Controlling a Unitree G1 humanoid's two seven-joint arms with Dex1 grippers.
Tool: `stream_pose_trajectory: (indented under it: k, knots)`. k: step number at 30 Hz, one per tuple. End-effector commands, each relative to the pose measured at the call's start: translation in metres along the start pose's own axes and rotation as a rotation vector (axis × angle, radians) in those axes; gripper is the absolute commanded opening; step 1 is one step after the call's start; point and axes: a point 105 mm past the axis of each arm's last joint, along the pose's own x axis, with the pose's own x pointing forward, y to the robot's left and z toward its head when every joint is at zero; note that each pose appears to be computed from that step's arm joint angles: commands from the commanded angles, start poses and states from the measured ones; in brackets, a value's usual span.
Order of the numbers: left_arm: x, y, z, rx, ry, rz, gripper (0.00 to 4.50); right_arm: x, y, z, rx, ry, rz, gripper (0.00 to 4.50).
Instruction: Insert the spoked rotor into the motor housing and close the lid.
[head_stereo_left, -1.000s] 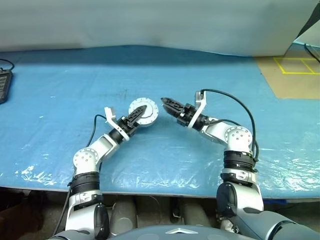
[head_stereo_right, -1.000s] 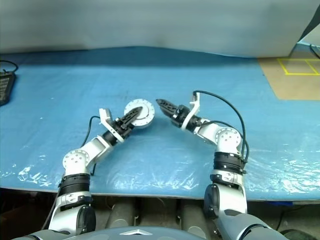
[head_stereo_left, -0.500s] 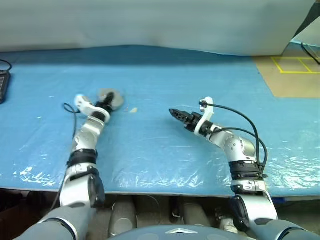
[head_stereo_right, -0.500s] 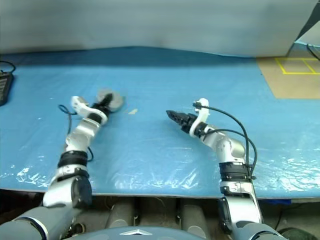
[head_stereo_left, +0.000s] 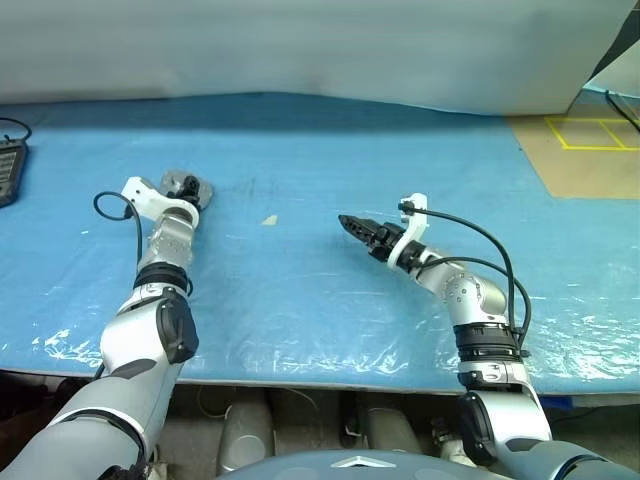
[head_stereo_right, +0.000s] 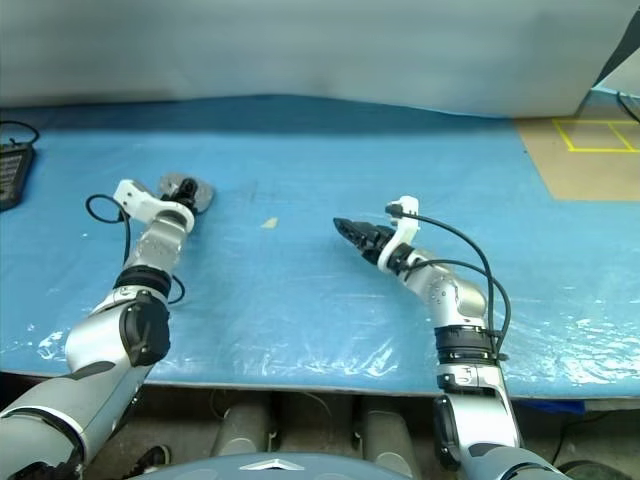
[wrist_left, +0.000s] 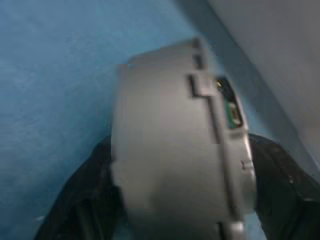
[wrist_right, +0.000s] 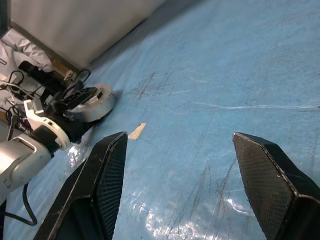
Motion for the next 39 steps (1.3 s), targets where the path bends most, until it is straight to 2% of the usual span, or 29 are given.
stream_pose_trajectory:
  k: [1, 7, 10, 12, 14, 16, 19, 22, 24, 27, 28, 31, 36, 39]
  knots:
    - [-0.002, 0.021, 0.027, 0.075, -0.090, 0.087, 4.48, 0.001, 0.008, 0.017, -0.036, -0.053, 0.031, 3.50]
    - [-0.012, 0.035, 0.083, 0.199, -0.280, 0.146, 4.48, 0.001, 0.004, 0.017, -0.042, -0.044, 0.017, 3.50]
    - [-0.017, 0.031, 0.100, 0.299, -0.354, 0.142, 4.48, 0.002, 0.002, 0.019, -0.068, -0.061, 0.006, 3.50]
    - [-0.020, 0.016, 0.109, 0.375, -0.413, 0.074, 4.48, 0.002, 0.003, 0.026, -0.133, -0.133, 0.007, 3.50]
    - [-0.023, -0.016, 0.107, 0.459, -0.449, -0.100, 4.48, 0.000, 0.000, 0.031, -0.226, -0.183, -0.021, 3.50]
    - [-0.031, -0.055, 0.090, 0.535, -0.438, -0.344, 4.48, -0.002, -0.006, 0.033, -0.317, -0.192, -0.055, 3.50]
    - [-0.061, -0.105, 0.028, 0.675, -0.249, -0.789, 4.48, -0.012, -0.018, 0.036, -0.458, -0.194, -0.076, 3.50]
    - [-0.089, -0.112, -0.015, 0.763, -0.079, -1.008, 4.48, -0.021, -0.021, 0.035, -0.540, -0.168, -0.027, 3.50]
    - [-0.106, -0.107, -0.041, 0.825, 0.043, -1.126, 4.48, -0.030, -0.025, 0.036, -0.579, -0.144, -0.016, 3.50]
    - [-0.122, -0.091, -0.066, 0.892, 0.187, -1.218, 4.50, -0.038, -0.028, 0.038, -0.608, -0.115, 0.011, 4.06]
    - [-0.127, -0.084, -0.075, 0.920, 0.235, -1.243, 4.50, -0.041, -0.023, 0.034, -0.612, -0.080, 0.064, 4.43]
    - [-0.131, -0.071, -0.086, 0.954, 0.301, -1.264, 4.50, -0.048, -0.013, 0.014, -0.649, 0.047, 0.178, 4.48]
    - [-0.136, -0.067, -0.090, 0.982, 0.323, -1.303, 4.50, -0.040, -0.014, 0.019, -0.742, -0.022, 0.133, 4.48]
    - [-0.135, -0.069, -0.088, 0.975, 0.314, -1.301, 4.50, -0.037, -0.013, 0.019, -0.731, -0.029, 0.142, 4.48]
